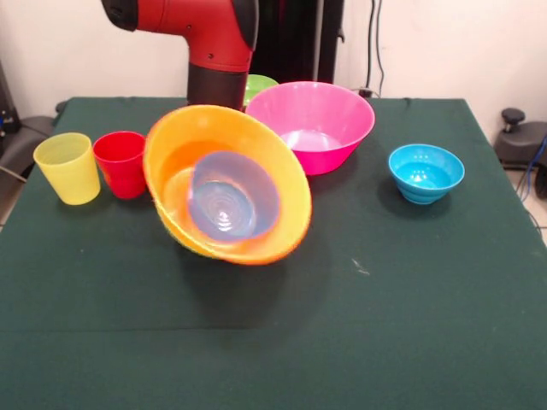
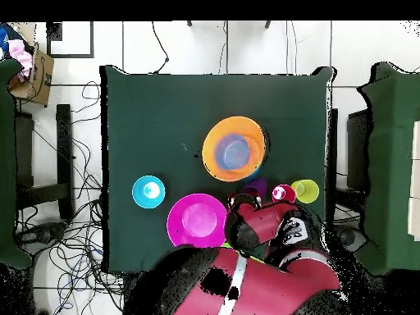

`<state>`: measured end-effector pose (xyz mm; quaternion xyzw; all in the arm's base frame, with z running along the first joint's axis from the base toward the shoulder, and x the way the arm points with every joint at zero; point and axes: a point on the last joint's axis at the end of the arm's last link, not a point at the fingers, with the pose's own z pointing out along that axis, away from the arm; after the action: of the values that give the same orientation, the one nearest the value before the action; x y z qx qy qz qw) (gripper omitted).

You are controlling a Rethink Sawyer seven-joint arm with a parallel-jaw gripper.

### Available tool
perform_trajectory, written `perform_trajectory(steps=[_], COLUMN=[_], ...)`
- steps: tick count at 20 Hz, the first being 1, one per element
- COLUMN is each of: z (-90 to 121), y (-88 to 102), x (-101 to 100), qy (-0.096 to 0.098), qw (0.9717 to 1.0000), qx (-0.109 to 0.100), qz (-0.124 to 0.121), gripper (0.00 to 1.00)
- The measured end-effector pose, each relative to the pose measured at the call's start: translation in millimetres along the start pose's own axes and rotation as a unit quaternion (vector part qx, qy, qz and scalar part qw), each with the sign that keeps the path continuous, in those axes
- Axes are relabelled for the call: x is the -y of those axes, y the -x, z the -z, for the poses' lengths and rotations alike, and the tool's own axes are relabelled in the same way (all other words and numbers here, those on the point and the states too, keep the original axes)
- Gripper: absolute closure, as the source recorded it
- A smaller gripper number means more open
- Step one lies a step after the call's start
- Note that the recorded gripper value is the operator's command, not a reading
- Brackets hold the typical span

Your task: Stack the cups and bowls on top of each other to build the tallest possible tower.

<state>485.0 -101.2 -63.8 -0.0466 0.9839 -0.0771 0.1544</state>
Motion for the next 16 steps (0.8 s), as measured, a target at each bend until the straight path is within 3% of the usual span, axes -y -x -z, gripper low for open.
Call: perform_trajectory(steps=[1, 11, 16], z=[0.2, -0.8, -1.1], y=[-4.4, -22.2, -24.1], x=[0.3, 3.7, 4.8], qy=[0.0, 0.012, 0.013], qw=[0.9999, 0.9969, 0.9964], qx=[0.014, 0.074, 0.08], qz=[-0.005, -0.023, -0.023], gripper=[0.0, 0.0, 0.0])
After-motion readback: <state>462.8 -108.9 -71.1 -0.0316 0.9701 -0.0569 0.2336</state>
